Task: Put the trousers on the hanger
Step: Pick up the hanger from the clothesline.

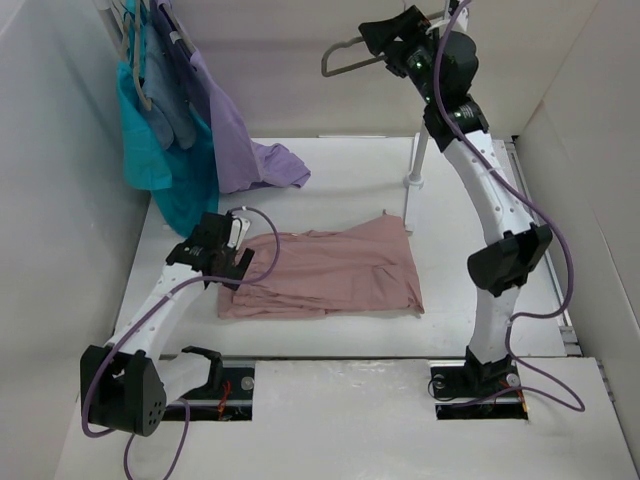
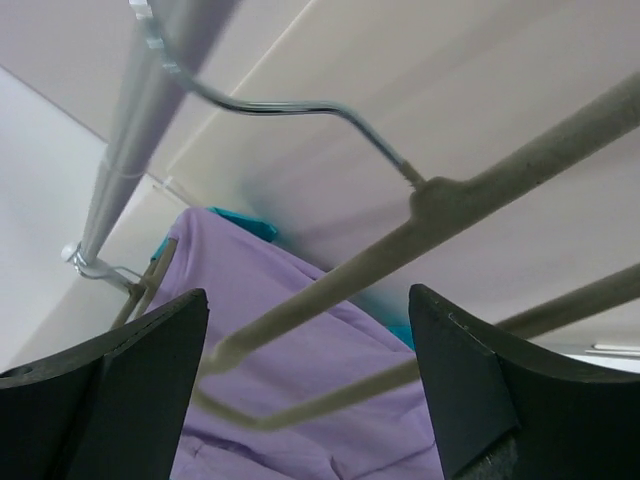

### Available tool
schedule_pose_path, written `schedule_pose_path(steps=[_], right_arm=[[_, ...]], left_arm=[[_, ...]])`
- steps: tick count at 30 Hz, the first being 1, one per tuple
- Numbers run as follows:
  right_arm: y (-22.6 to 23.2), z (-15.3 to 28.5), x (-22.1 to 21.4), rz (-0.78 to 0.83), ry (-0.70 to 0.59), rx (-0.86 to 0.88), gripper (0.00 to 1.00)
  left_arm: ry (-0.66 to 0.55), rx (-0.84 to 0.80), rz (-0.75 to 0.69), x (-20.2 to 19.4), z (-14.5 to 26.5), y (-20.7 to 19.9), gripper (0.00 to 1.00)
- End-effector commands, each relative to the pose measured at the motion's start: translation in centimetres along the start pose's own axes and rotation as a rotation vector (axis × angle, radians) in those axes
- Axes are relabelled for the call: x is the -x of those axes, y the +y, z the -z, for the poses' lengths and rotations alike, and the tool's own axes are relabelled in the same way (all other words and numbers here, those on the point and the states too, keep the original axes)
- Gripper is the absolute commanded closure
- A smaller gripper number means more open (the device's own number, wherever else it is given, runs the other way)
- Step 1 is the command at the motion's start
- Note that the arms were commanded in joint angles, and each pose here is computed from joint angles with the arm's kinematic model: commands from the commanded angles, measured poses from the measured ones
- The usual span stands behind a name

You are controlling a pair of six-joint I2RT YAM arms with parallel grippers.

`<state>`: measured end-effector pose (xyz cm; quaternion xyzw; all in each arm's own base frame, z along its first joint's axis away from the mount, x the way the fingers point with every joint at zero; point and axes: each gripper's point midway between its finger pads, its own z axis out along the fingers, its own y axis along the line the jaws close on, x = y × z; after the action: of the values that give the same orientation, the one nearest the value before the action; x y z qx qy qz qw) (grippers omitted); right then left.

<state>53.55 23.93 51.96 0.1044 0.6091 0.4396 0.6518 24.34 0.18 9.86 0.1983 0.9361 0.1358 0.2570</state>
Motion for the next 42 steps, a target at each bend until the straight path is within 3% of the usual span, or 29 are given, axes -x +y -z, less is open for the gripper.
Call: schedule_pose_path(steps=[1,4,11,17,25,31,37,42], right_arm=[[1.9,-1.2,1.0,-0.063,-0.070,0.065,0.15],[2.7,-1.5,1.2,-0.106,-0.091,0.090,0.21],[3.2,-1.7,0.5,-0.125,-0.066,0.131,0.80],[5.5,0.3,0.1,-0.114,0.001,0.218,1.00],[7.5,1.9,-1.3,0.037,0.148,0.429,1.00],[8.0,3.5,-3.5,0.091,0.258,0.518,1.00],[4.2,5.5,-7.4,0.122,0.361,0.436,1.00],[2.2,7.8,-12.0,0.144,0.455,0.369,1.00]], left_arm=[[-0.009,-0.003,0.007,-0.4,-0.1,-0.1,0.00],[-0.004,0.005,0.006,-0.8,-0.1,-0.1,0.00],[0.000,0.009,0.014,-1.3,-0.3,0.0,0.00],[-0.015,0.032,0.007,-0.8,0.0,0.6,0.00],[-0.233,0.068,-0.071,4.7,4.4,3.2,0.00],[-0.379,-0.045,-0.081,8.3,8.4,2.5,0.00],[-0.548,-0.136,-0.118,10.5,13.0,1.6,0.00],[-0.758,-0.251,-0.157,12.2,18.3,0.0,0.00]])
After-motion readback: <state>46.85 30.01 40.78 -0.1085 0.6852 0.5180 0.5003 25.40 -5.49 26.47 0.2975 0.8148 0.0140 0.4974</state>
